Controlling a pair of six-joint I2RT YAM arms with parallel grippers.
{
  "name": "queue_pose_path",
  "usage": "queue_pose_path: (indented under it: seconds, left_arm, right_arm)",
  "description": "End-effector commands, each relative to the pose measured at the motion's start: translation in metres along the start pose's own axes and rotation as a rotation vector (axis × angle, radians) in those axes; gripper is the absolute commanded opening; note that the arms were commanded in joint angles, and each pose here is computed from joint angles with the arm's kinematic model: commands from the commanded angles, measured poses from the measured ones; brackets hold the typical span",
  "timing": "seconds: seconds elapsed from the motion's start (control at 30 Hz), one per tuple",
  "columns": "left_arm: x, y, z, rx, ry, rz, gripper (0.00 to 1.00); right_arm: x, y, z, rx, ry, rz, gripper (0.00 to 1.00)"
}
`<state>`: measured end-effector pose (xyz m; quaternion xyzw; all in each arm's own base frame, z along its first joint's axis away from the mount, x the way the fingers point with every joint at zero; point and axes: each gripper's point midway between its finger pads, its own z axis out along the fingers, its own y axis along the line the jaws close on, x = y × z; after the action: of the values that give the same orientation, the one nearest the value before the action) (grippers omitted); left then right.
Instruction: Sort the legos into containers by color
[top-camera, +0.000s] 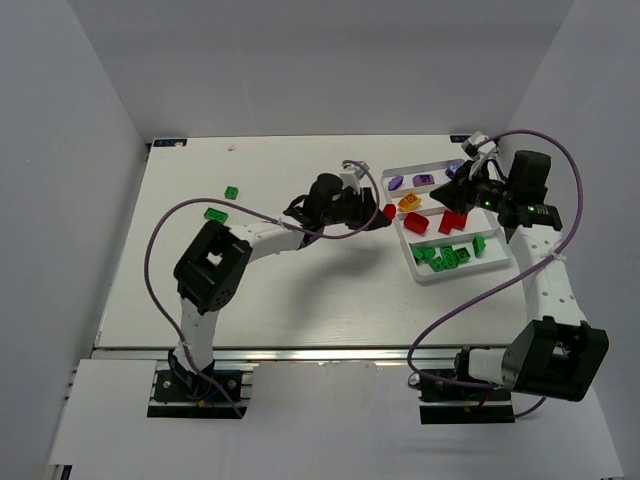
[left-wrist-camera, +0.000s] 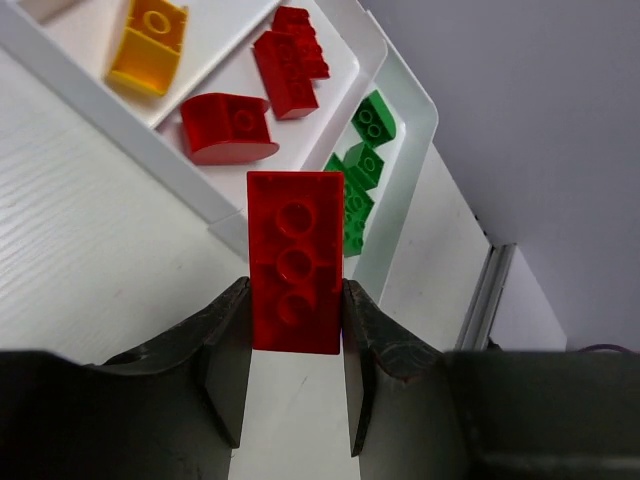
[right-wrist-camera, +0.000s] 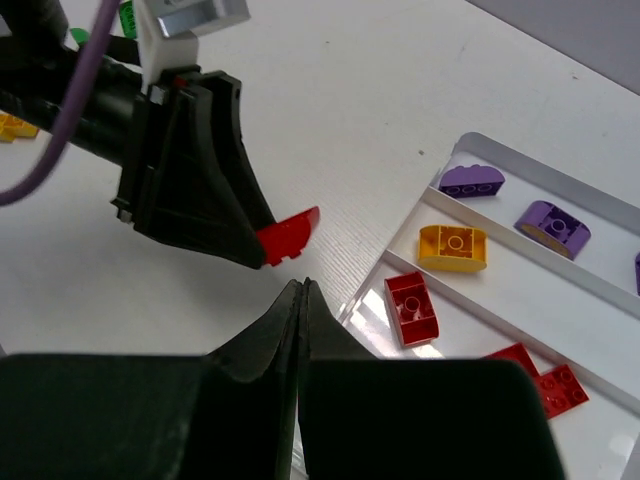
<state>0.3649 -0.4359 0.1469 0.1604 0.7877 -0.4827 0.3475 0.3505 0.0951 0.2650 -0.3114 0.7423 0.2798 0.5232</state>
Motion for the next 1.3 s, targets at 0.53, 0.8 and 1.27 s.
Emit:
queue_pose_path:
  seconds: [0.53,0.8,1.27]
  left_arm:
    - [-0.033,-0.069,0.134,0.227,-0.122,0.013,0.18]
    - [-0.040,-0.052,0.159,0.144,-0.177,0.052,0.26]
    - [-0.024,-0.035,0.175,0.067,-0.154,0.090,0.49]
  right_arm:
    - [-0.027,-0.027,-0.032,0.129,-0.102,0.025,0.00]
    - [-0.029,-0.034,-0.039,0.136,-0.120,0.052,0.00]
    - [-0.028,-0.041,-0.045,0.141,-0.135,0.075,0.00]
